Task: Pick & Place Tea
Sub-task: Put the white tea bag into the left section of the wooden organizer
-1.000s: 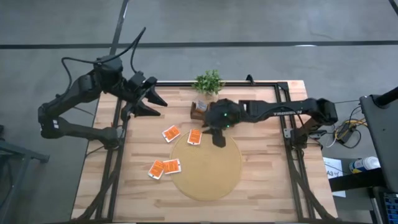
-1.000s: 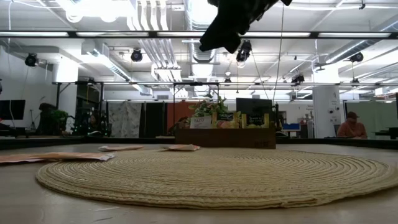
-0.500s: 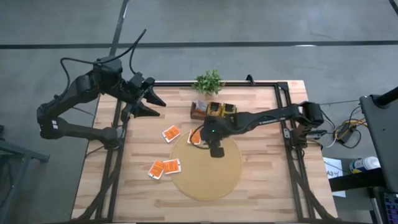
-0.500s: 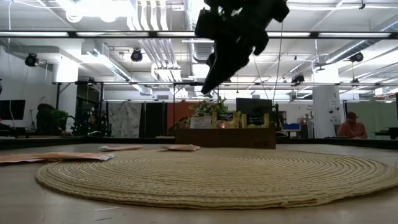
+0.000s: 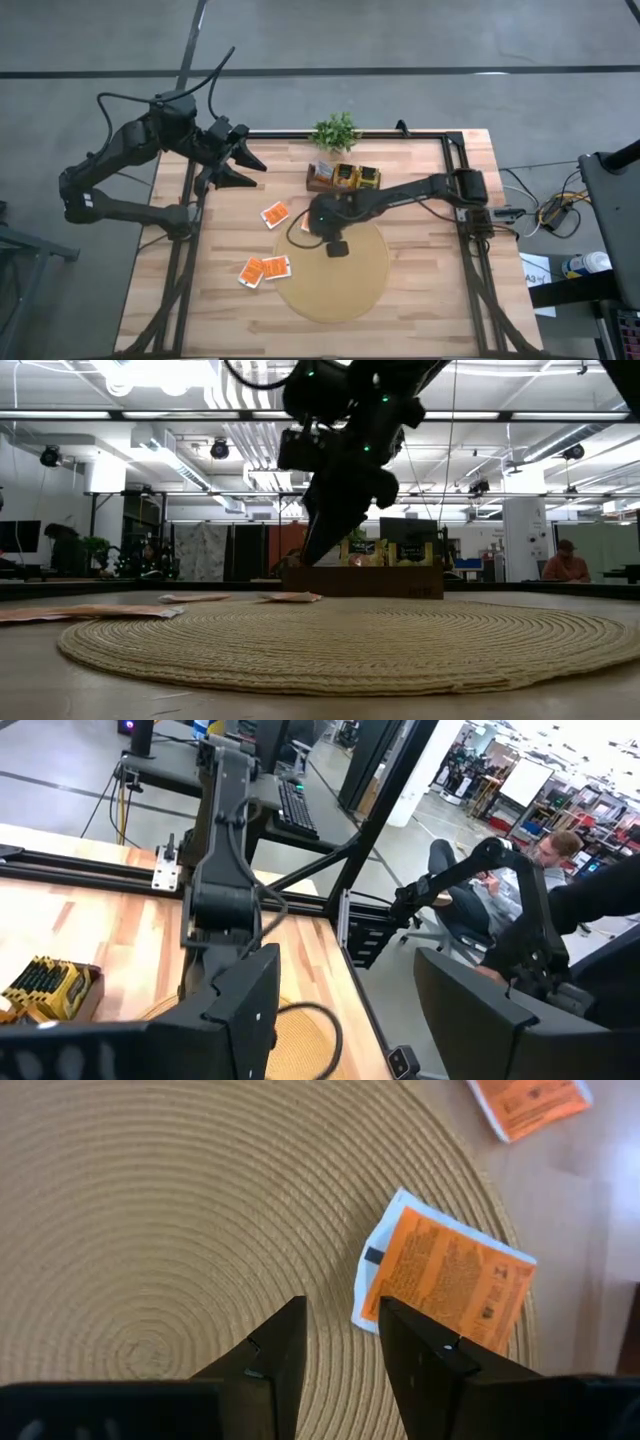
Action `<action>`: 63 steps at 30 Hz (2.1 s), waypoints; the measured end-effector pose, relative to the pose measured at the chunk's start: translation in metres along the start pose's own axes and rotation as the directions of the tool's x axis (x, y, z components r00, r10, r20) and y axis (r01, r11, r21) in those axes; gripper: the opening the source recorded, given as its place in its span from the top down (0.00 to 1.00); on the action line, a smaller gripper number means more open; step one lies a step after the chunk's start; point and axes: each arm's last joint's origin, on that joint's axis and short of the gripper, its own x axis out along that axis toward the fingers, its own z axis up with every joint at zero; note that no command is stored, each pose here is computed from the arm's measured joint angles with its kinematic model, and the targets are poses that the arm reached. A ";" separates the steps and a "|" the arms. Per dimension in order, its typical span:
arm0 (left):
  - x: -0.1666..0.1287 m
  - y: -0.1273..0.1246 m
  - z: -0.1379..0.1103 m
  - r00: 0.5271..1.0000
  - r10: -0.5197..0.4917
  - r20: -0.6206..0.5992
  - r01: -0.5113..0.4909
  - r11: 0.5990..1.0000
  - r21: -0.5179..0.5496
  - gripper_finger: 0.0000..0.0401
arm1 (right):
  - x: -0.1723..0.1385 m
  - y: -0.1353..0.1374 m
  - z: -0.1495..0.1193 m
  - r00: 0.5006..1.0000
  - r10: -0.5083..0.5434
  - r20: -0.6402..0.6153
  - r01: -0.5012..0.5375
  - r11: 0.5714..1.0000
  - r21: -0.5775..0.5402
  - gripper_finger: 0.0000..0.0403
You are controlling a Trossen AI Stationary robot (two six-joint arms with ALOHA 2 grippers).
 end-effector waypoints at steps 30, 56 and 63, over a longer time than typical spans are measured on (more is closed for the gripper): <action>-0.001 -0.001 0.000 1.000 -0.002 0.003 0.002 1.000 -0.011 0.44 | 0.043 -0.007 0.010 0.967 -0.123 -0.225 0.102 0.990 -0.101 0.76; -0.001 -0.001 0.000 1.000 -0.001 0.003 0.001 1.000 -0.022 0.44 | 0.014 -0.010 0.020 0.964 -0.202 -0.175 0.196 0.979 -0.052 0.98; -0.001 -0.001 0.000 1.000 -0.003 0.003 0.003 1.000 -0.027 0.44 | -0.034 -0.014 0.036 0.978 -0.193 -0.072 0.195 0.981 0.013 0.98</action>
